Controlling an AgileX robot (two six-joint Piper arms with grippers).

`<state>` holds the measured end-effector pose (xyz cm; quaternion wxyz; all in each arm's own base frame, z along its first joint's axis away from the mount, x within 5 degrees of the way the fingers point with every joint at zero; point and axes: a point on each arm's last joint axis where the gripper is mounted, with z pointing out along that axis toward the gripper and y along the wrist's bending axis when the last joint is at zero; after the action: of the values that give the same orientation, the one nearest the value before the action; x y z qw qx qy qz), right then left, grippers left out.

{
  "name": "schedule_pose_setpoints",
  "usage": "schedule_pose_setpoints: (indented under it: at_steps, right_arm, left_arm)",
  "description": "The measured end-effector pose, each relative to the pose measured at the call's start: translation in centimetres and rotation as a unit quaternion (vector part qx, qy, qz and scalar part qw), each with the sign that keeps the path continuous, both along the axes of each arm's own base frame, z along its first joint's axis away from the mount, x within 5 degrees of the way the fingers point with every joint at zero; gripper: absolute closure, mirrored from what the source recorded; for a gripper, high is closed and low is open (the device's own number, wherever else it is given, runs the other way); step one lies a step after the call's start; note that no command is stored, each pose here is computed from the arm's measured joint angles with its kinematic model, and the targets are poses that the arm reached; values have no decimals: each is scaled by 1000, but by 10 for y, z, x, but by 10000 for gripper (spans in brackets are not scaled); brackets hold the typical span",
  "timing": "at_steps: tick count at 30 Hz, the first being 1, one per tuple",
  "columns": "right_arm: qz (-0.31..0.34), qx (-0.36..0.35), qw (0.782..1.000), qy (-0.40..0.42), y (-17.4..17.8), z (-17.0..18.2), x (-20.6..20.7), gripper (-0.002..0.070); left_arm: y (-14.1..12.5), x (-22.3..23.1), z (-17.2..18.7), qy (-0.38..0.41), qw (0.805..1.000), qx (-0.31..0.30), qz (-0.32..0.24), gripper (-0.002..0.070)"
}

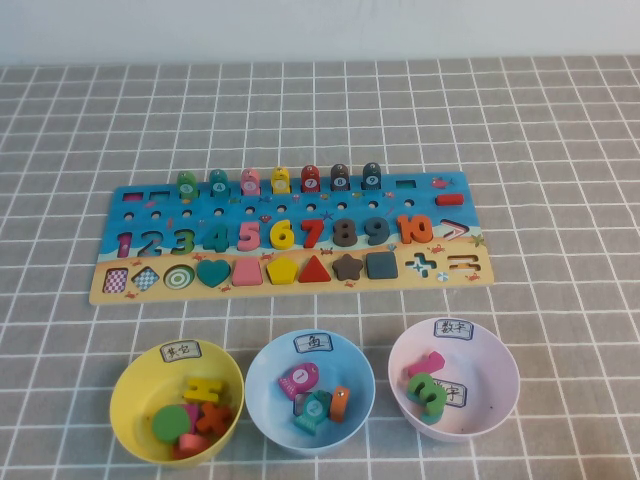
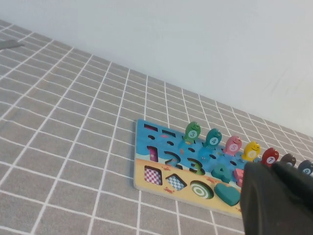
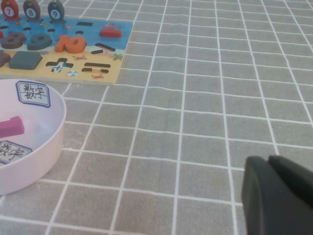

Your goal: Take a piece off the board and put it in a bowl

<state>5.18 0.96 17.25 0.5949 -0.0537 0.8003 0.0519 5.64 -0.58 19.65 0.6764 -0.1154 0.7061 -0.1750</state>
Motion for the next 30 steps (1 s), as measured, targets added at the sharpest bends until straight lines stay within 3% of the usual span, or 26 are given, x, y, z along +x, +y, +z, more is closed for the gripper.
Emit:
schedule_pose_setpoints:
  at_steps: [8, 14, 18, 24, 30]
  right_arm:
    - [0, 0, 1000, 0, 0, 0, 0, 694]
    - [0, 0, 1000, 0, 0, 0, 0, 694]
    - [0, 0, 1000, 0, 0, 0, 0, 694]
    - [0, 0, 1000, 0, 0, 0, 0, 694]
    - [0, 0, 1000, 0, 0, 0, 0, 694]
  left_arm:
    - [-2, 2, 3, 42, 998, -37, -7, 680]
    - [-6, 14, 52, 114, 993, -32, -23, 680]
    - [-9, 35, 76, 180, 983, 3, -36, 680]
    - [-15, 80, 107, 278, 951, 105, -83, 680]
    - [-21, 140, 118, 364, 913, 142, -116, 680]
